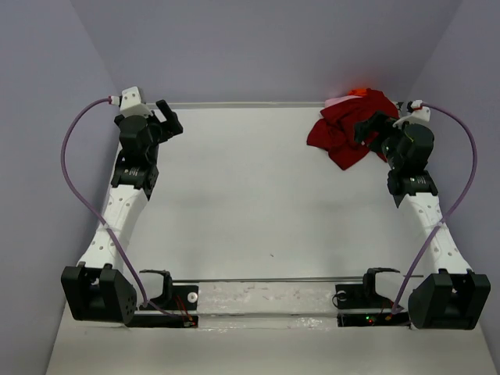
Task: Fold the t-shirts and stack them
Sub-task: Grab the tshirt from the pile
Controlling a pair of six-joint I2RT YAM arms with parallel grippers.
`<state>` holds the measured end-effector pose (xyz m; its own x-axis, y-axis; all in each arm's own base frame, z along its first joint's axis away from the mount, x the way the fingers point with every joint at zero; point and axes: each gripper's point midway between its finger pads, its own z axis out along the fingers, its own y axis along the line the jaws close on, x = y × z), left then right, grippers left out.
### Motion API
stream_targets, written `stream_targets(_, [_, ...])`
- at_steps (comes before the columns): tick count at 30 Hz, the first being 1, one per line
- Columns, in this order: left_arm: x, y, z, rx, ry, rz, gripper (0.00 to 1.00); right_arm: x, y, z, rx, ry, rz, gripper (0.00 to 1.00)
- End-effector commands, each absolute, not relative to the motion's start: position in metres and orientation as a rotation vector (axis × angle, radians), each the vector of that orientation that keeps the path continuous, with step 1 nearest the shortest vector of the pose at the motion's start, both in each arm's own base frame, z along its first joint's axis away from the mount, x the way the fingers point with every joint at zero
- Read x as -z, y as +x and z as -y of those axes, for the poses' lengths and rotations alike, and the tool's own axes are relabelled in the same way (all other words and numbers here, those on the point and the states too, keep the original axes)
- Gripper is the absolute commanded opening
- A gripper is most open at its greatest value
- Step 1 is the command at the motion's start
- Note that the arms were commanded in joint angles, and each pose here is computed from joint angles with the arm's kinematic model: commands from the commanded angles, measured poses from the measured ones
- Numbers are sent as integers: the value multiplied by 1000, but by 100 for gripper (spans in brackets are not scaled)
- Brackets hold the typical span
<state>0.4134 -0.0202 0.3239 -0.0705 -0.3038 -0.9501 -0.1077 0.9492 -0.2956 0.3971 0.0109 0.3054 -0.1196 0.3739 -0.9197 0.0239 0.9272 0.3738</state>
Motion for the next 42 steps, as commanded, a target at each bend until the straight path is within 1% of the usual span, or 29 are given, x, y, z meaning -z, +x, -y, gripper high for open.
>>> stream_targets(1, [-336,409,18,158,-317,-1602,99,-316,396,-11,-291,270,-1646,100])
stream_targets(4, [-337,408,19,156,-297,-1605,99,-308,396,-11,-295,285,-1673,100])
stream_targets(11, [-335,408,20,156,-283,-1611,99,-312,399,-14,-315,289,-1678,99])
stream_targets(14, [-339,407,19,152,-279,-1602,99,-306,400,-9,-298,332,-1706,98])
stream_targets(16, [-339,407,18,141,-270,-1602,99,-302,402,6,-235,431,-1721,97])
stream_targets(19, [-342,405,18,131,-253,-1598,99,-303,405,0,-262,408,-1741,97])
stream_targets(21, [-340,404,18,120,-236,-1609,99,-313,405,-9,-307,368,-1750,97])
stream_targets(22, [-341,404,18,120,-236,-1607,99,-313,405,-11,-309,336,-1756,99])
stream_targets(24, [-340,403,20,118,-221,-1618,99,-347,404,-30,-358,148,-1716,100])
stream_targets(25, [-341,403,21,122,-210,-1618,99,-353,402,-34,-297,-24,-1716,100])
stream_targets(26, [-340,403,23,131,-195,-1620,99,-363,400,-41,-294,-123,-1705,100])
stream_targets(27, [-340,402,24,133,-193,-1619,99,-388,402,-45,-247,-259,-1659,100])
stream_targets(28, [-341,401,24,136,-195,-1617,99,-388,400,-43,-230,-284,-1693,100])
stream_targets(29, [-337,401,24,140,-200,-1623,99,-413,401,-38,-180,-289,-1657,100])
stream_targets(34, [-310,403,19,137,-260,-1623,99,-400,414,-15,-34,-282,-1717,100])
stream_targets(35, [-314,405,18,137,-267,-1605,99,-396,415,-13,-28,-264,-1726,100])
stream_targets(37, [-298,406,17,118,-254,-1627,99,-382,419,-17,-56,-272,-1750,100])
stream_targets(42, [-280,408,15,90,-263,-1679,99,-376,426,-19,-116,-171,-1726,100])
